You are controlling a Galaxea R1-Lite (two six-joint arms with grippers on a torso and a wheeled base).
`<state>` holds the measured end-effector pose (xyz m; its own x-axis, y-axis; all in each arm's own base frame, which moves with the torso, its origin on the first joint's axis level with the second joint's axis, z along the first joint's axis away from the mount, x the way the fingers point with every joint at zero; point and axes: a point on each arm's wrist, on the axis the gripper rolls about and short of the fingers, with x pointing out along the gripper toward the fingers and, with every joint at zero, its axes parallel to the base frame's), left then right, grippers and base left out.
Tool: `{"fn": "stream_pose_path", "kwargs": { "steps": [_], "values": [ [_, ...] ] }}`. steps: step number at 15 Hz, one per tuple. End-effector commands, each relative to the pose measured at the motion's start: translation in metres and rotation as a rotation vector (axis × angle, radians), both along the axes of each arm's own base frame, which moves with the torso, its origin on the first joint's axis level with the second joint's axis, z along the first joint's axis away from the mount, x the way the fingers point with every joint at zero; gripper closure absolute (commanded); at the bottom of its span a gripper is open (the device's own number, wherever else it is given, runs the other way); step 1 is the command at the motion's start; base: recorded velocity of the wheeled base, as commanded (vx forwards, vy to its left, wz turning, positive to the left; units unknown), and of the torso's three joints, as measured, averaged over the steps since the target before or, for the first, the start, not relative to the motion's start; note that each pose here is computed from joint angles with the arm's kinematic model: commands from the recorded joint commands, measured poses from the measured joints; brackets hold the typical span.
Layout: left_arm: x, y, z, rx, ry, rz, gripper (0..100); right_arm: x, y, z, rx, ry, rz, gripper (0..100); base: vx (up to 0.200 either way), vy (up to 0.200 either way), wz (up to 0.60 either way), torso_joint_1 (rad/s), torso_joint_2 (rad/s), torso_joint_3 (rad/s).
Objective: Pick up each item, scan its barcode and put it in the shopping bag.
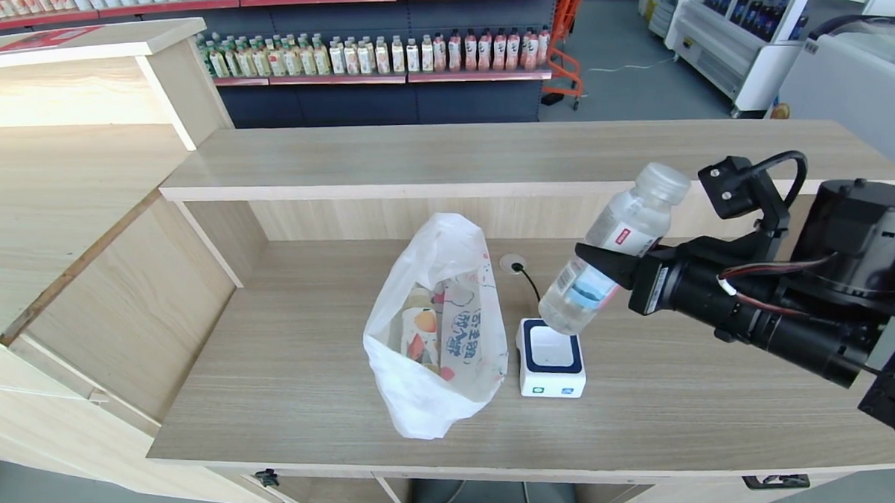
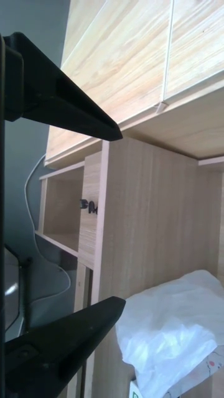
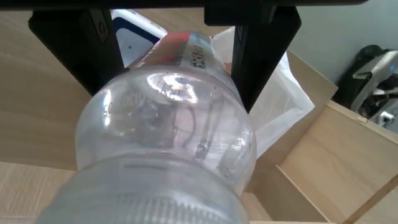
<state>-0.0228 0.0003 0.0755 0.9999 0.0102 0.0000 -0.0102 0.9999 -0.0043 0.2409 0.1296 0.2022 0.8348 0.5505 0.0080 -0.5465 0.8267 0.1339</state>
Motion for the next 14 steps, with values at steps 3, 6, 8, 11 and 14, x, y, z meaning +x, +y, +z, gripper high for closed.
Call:
{"fn": "stream_pose_path", "kwargs": {
  "steps": [3,6,8,11,14],
  "values": [
    [0.0,0.0,0.0,-0.002,0.002,0.002,0,0.015,0.011,-0.017,-0.006,0.015,0.012,100,0.0,0.2,0.0,-0.009,0.0,0.002],
    [0.0,0.0,0.0,0.0,0.0,0.001,0,0.017,0.011,-0.019,-0.007,0.014,0.046,100,0.0,0.2,0.0,0.015,0.01,-0.001],
    [0.0,0.0,0.0,0.0,0.002,0.001,0,0.017,0.012,-0.019,-0.002,0.006,0.049,100,0.0,0.0,0.0,0.0,0.0,0.0],
    [0.0,0.0,0.0,0.0,0.0,0.004,0,0.023,0.015,-0.029,-0.011,0.041,0.047,100,0.0,0.0,0.0,0.0,0.0,0.0],
    [0.0,0.0,0.0,0.0,0.002,0.002,0,0.04,0.023,-0.044,-0.001,0.042,0.046,100,0.0,0.0,0.0,0.0,0.0,0.0]
  ]
}}
